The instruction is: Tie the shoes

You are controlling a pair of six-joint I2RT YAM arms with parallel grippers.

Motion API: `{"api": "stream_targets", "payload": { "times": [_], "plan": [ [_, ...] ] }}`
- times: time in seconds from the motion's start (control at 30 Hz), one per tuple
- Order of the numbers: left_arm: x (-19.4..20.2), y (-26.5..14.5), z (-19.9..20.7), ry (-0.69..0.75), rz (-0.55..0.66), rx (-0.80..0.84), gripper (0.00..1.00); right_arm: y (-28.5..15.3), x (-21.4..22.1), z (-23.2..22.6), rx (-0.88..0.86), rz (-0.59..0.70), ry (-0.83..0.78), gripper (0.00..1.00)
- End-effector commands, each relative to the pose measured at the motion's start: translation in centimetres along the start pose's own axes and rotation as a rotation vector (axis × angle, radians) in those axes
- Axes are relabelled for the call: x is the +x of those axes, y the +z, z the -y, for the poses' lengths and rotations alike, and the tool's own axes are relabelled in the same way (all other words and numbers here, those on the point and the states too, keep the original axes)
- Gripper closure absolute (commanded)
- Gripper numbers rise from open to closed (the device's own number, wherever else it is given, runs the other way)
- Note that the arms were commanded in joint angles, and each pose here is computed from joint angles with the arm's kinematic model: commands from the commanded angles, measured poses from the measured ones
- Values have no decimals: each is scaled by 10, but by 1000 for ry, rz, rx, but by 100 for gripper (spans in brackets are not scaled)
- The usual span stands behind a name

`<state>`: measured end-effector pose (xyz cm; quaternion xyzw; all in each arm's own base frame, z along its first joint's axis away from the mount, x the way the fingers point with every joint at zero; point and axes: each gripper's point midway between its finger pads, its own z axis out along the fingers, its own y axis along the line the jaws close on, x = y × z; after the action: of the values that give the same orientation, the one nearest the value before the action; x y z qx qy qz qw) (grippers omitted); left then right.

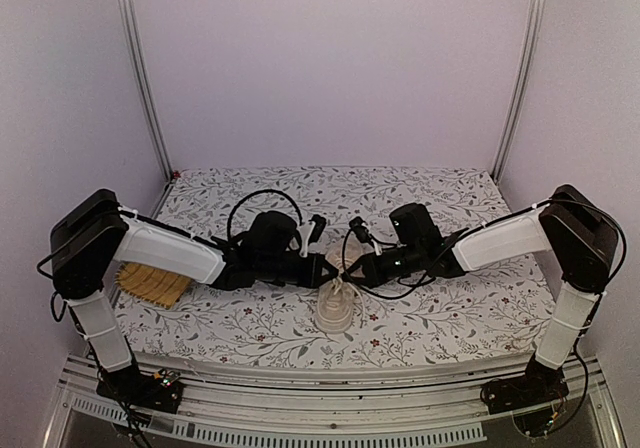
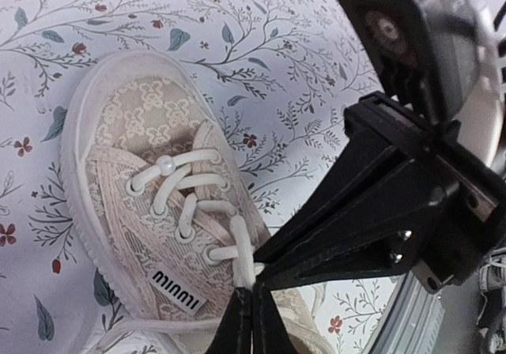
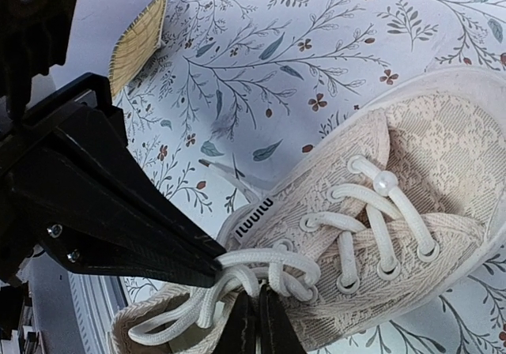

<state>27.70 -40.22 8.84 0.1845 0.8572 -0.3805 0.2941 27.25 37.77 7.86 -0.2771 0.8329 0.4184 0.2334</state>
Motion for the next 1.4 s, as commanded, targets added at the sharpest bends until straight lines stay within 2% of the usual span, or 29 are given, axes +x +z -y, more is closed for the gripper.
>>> {"api": "stream_targets", "payload": {
  "times": [0.0, 0.83, 0.97, 1.1, 1.23, 1.37],
  "plan": [
    [-9, 1, 4, -2, 30, 39, 100, 2, -6, 2, 24, 3, 13, 98],
    [-6, -4, 5, 8, 29, 49, 100, 13, -24, -2, -26, 74, -15, 98],
    [-21, -17, -3, 2, 78, 5, 81, 14, -17, 1, -26, 61, -11, 98],
    [-38, -29, -18, -49, 132, -46, 68, 13, -12, 2, -22, 53, -6, 98],
    [-43, -26, -27, -110, 137, -54, 64, 13, -10, 3, -19, 51, -3, 98],
    [-44, -17, -31, -153, 118, -50, 66, 13, -11, 3, -20, 55, -3, 98]
  ]
}}
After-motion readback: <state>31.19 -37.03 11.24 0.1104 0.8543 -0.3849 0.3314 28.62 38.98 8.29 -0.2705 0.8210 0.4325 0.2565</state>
